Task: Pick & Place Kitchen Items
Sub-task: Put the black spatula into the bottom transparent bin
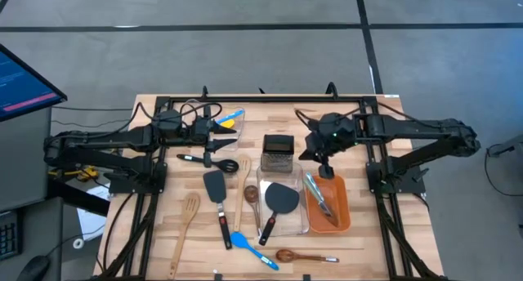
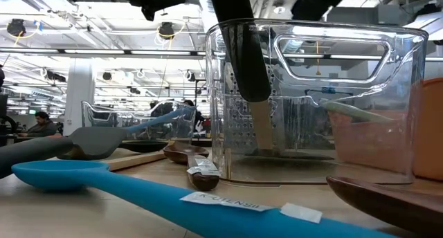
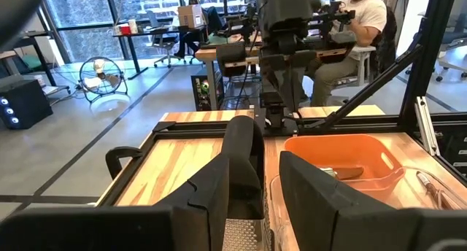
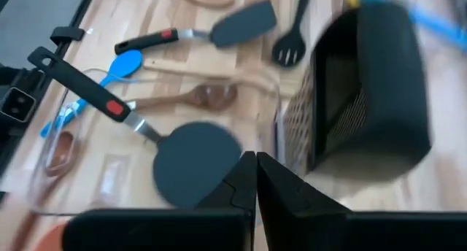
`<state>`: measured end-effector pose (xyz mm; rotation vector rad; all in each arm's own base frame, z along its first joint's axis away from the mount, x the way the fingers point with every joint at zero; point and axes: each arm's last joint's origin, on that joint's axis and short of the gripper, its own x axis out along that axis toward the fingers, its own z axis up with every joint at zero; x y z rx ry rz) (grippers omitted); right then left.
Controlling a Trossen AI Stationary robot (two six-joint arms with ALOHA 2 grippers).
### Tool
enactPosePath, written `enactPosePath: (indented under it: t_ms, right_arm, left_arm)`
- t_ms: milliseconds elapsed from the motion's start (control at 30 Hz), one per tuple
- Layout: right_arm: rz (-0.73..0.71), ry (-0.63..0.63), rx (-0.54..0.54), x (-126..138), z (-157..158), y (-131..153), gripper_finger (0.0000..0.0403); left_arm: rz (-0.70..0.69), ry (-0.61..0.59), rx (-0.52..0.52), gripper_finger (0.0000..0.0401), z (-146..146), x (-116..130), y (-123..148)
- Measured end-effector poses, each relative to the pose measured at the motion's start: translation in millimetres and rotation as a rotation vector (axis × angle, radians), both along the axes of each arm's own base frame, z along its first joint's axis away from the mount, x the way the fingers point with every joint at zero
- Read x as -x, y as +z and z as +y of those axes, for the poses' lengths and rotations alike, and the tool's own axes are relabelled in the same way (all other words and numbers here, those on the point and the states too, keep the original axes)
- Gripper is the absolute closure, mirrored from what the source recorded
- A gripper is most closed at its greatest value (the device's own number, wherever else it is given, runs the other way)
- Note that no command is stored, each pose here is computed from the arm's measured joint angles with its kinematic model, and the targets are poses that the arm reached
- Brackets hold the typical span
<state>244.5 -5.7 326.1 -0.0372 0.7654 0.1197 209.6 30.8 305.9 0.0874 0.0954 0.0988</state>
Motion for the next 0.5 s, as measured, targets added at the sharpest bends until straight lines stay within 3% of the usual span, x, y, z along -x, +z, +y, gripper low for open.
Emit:
enactPosePath:
  t_ms: [233,367,500]
  right_arm:
    - [-0.191,0.077,0.146,-10.1,-12.9,13.2,0.0400]
    - [-0.243,0.097,0.142,-11.3,-25.6,14.4,0.0402]
    - [-0.240,0.068,0.111,-8.5,-43.8,-6.3,0.0401]
  left_arm:
    - [-0.004,0.000,0.000,0.0293,0.0,0.0,0.4]
    - [-0.006,0.000,0.000,0.0293,0.0,0.0,0.5]
    - [-0.005,0.000,0.000,0.0293,0.0,0.0,0.5]
